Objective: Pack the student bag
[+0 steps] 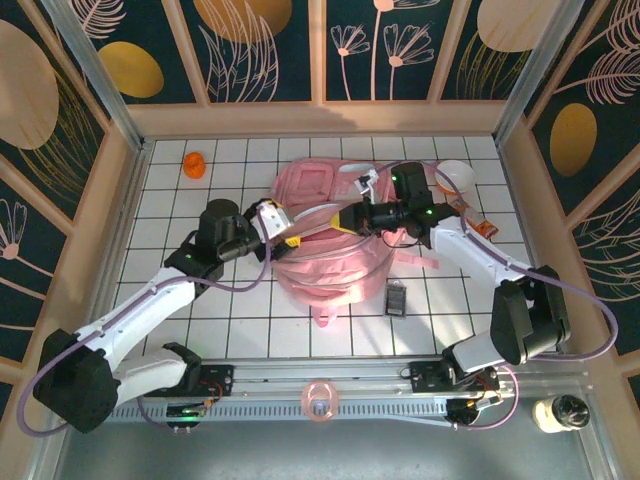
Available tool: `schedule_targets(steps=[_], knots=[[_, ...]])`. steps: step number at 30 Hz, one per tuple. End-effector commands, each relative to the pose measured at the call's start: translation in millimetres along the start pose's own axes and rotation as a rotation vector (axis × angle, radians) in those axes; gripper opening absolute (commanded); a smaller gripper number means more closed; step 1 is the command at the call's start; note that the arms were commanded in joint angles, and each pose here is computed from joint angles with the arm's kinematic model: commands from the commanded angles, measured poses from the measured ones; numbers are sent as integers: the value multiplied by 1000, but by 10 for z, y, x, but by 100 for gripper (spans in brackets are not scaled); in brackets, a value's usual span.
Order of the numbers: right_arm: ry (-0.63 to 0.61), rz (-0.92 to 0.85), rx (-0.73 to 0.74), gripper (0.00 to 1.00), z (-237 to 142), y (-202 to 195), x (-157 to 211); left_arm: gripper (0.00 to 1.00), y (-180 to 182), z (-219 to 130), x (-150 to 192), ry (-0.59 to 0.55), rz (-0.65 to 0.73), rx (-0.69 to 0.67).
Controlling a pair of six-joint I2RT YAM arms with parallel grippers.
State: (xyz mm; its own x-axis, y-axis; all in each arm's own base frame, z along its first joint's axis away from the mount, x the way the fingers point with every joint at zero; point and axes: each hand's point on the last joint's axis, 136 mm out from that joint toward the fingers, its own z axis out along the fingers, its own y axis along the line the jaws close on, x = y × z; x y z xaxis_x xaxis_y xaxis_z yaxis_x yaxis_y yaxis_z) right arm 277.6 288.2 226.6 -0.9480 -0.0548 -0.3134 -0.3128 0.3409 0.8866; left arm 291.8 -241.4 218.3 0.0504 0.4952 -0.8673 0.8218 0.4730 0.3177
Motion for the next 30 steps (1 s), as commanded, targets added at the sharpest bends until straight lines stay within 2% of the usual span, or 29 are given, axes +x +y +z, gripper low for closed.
schedule_targets(steps=[1,5,8,9,13,15,20,25,28,30], knots=[[22,-151,-107,0,18,433,-58,78,-110,96,81,25,97,55],[29,-150,-106,0,43,455,-60,79,-142,231,102,27,99,83],[33,-152,-110,0,42,481,-50,79,-52,325,74,14,84,34],[36,-152,-111,0,43,481,-42,76,19,355,71,12,73,-6],[39,-146,-95,0,36,446,-19,53,252,368,24,1,32,-127],[39,-138,-74,0,30,388,-12,48,272,315,-21,-8,22,-140],[48,-125,-70,0,39,334,-16,51,323,136,-76,-32,18,-202],[54,-124,-77,0,44,346,-8,50,411,111,-18,-4,14,-257],[53,-127,-82,0,39,361,-16,35,441,150,21,13,13,-270],[45,-127,-73,0,35,344,-38,14,450,153,23,18,3,-271]])
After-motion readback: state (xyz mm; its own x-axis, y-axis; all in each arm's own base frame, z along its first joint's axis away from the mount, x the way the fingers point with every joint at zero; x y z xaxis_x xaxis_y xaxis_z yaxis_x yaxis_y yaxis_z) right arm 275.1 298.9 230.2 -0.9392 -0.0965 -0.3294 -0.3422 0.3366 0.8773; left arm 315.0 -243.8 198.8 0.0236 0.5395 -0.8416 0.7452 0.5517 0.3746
